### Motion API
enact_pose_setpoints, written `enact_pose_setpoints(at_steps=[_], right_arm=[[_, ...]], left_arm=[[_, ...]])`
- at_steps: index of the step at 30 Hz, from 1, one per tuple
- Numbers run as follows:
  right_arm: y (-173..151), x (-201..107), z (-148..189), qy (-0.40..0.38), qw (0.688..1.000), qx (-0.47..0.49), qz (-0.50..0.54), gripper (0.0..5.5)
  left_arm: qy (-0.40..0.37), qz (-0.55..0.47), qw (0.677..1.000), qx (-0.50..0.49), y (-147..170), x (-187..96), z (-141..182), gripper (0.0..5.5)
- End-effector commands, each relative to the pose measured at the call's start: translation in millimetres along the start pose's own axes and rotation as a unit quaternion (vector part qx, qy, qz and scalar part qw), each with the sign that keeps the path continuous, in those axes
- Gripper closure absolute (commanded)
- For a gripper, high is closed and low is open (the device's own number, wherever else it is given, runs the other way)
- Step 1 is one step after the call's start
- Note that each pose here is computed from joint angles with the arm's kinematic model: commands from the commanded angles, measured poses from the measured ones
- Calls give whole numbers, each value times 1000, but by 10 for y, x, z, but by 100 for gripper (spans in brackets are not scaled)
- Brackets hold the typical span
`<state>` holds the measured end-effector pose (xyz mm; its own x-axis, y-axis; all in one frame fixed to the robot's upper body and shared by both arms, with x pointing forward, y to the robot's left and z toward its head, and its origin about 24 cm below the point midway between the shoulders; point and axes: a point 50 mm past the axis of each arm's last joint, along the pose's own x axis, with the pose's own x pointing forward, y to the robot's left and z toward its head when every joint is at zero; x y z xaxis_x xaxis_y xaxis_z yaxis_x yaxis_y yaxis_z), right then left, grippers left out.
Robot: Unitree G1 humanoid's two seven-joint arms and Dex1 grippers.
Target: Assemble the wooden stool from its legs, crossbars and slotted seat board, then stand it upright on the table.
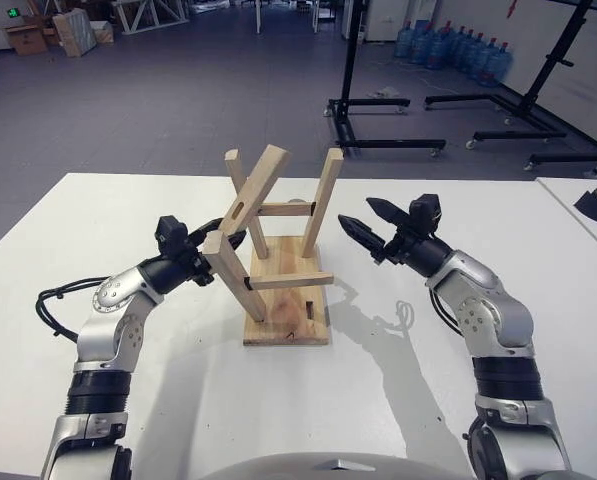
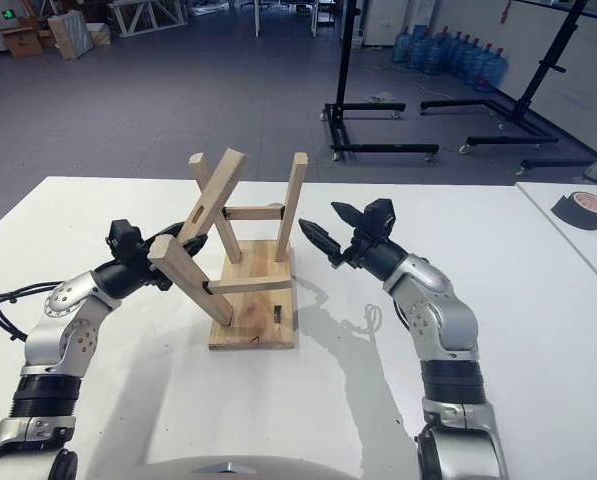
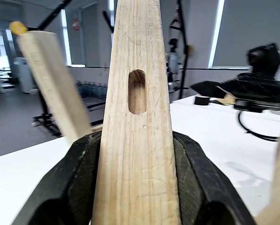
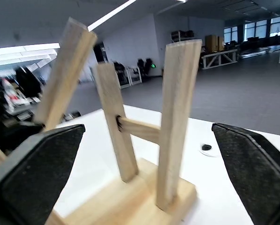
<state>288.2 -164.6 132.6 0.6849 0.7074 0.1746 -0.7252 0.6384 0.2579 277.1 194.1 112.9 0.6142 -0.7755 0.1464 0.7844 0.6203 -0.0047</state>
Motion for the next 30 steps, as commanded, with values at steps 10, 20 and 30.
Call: enact_pose_setpoints(at_steps=[10,20,30], right_arm=[[489,-115,330,-76,976,130,159,52],[782,-357,267,-54,947,201,246,52],[792,-318,-99,8,936,252,246,52]], left_arm=[[-180,-120,976,-28,-361,-194,1078,348],[-4,-248,940,-233,-1027,-144,579,348],[58,-235,922,-302,-1011,-194,58,348]])
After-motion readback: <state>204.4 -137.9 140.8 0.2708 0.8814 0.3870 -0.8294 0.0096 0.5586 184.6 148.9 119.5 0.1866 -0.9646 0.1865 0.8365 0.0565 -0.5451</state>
